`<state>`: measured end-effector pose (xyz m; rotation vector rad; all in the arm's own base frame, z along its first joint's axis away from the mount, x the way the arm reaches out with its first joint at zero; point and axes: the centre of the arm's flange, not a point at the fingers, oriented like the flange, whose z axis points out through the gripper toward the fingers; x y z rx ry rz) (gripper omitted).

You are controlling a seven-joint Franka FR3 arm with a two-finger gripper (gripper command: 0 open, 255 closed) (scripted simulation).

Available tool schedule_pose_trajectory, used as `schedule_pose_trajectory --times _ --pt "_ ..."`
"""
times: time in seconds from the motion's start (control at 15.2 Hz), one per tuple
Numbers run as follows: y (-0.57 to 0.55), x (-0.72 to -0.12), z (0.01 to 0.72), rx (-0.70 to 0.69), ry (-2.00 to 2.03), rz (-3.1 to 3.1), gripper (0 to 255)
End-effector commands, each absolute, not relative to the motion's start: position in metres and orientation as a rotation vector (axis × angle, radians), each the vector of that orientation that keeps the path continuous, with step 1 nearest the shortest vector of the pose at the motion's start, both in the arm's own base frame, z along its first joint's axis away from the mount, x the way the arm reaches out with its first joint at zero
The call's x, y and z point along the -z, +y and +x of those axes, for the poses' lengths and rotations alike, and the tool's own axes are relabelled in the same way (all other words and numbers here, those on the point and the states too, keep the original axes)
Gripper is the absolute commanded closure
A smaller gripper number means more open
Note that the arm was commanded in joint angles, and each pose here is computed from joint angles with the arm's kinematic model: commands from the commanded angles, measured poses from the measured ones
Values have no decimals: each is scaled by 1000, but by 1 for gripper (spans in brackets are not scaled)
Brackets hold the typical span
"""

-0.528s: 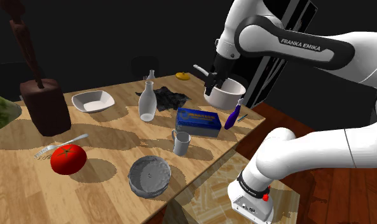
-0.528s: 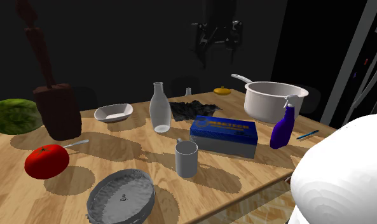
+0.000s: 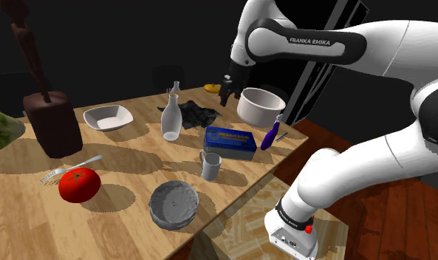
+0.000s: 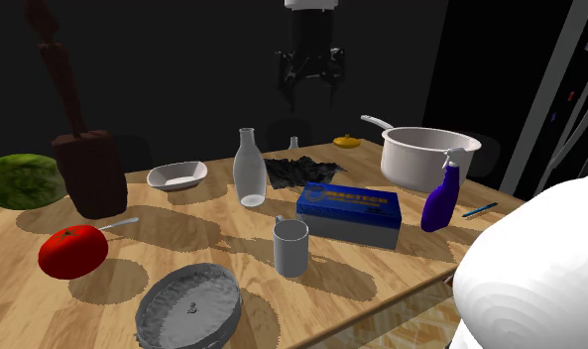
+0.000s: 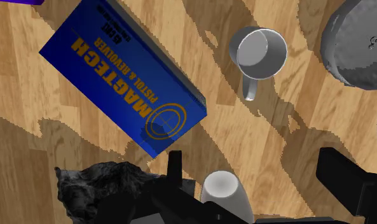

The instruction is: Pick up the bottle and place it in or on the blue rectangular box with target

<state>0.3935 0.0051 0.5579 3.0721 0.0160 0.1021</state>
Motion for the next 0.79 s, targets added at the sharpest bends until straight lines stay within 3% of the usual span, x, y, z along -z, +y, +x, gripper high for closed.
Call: schedule_pose_trajectory --times 0.0,0.73 --pt "7 -548 419 -101 20 3078 0" --pt "13 -509 559 -93 39 3111 0"
